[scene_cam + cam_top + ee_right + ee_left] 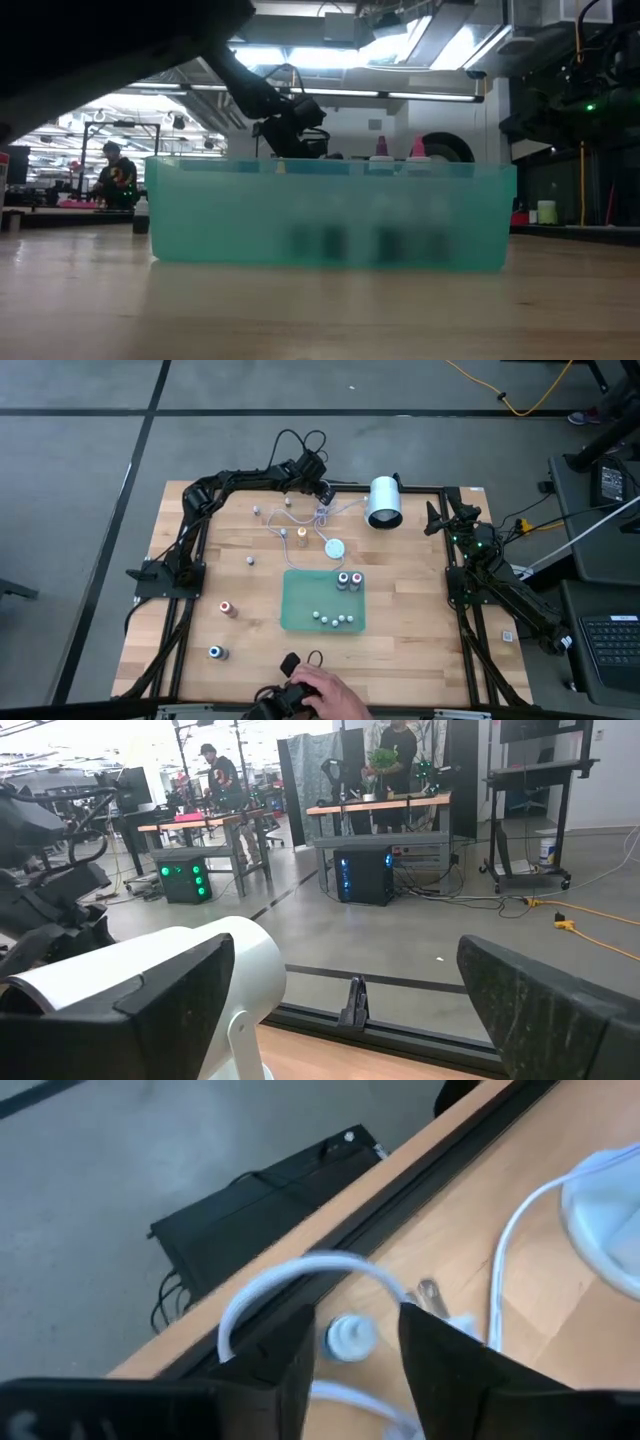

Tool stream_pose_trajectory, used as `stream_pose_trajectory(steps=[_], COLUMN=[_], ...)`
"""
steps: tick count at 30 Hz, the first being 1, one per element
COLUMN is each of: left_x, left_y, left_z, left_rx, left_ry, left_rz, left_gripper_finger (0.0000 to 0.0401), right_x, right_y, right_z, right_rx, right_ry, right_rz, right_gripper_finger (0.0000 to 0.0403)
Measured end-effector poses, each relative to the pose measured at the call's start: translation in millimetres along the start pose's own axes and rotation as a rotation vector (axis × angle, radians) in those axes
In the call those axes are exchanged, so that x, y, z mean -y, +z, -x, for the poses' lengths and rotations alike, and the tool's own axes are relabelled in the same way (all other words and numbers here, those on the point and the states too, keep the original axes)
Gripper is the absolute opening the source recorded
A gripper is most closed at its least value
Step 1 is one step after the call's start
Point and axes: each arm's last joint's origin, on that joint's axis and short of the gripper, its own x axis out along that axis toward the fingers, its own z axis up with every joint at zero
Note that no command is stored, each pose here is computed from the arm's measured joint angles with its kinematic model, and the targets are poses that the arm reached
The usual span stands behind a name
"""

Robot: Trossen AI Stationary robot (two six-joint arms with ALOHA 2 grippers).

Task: Pick & Place food coloring
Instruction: Put the top small blue food coloring bottle into the bin

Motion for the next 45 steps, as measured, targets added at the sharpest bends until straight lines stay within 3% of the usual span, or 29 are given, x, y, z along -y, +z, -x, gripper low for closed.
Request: stream_pose_trajectory(steps=[12,26,45], left_x=[-0.5,1.8,0.1], left_y=[-3.3,-5.0,-5.1], left_z=[-4.4,-7.7,-9.0], left_rx=[-0.012,-0.020,-0.019], left_ry=[0.007,-0.081,-0.099], left_rz=[-0.037,-0.127,-0.124], left_gripper_finger=[0.0135,0.0134,0.0134], right_x=[0.0,0.0,0.0], right_y=[0.0,0.0,0.1], right_z=[0.0,0.0,0.0], right_rx=[0.000,0.000,0.001], right_ry=[0.000,0.000,0.000], right_rz=[0.000,0.000,0.000], right_gripper_finger=[0.0384,0.0384,0.0384])
